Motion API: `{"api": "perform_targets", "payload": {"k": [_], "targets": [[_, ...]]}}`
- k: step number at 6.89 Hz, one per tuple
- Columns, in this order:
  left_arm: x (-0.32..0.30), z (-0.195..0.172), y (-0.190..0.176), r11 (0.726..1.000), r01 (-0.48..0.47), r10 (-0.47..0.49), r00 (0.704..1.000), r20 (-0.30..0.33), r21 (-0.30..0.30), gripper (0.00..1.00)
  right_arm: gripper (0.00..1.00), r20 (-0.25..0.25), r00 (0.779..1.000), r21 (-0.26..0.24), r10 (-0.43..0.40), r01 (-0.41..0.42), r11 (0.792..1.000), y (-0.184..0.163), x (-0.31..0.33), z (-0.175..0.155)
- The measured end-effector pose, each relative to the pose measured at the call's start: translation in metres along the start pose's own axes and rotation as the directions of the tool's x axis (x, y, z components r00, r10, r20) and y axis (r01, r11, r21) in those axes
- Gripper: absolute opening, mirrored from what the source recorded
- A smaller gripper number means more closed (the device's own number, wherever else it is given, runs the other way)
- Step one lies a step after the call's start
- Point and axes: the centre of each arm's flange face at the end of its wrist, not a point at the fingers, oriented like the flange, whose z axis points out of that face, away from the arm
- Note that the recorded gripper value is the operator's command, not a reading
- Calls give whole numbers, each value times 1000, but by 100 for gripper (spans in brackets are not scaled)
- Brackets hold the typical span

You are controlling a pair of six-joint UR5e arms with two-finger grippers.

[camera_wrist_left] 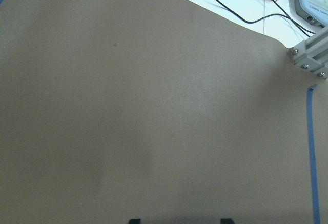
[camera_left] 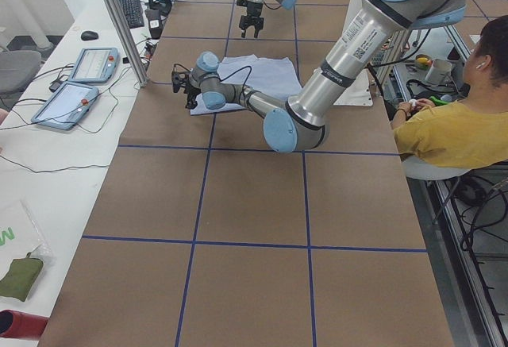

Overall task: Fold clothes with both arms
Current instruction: 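Lower the right gripper to the shirt corner nearest the robot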

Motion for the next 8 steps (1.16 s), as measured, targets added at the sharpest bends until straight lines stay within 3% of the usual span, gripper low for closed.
{"api": "perform_targets", "payload": {"k": [2,4,6,8], "targets": [[-15,-17,7,1000,3,-3,1000,-17,-19,84,100,15,999,63,34,-35,997,69,30,28],[-24,-29,11,1000,2,-3,1000,-26,-22,84,100,-61,998,151,17,-8,989,144,64,41],[-24,-32,12,1000,7,-8,1000,-30,-22,84,100,-95,995,197,19,0,980,176,88,51],[-23,-32,14,999,21,-22,999,-32,-24,84,100,-123,992,210,28,-2,978,179,108,55]]}}
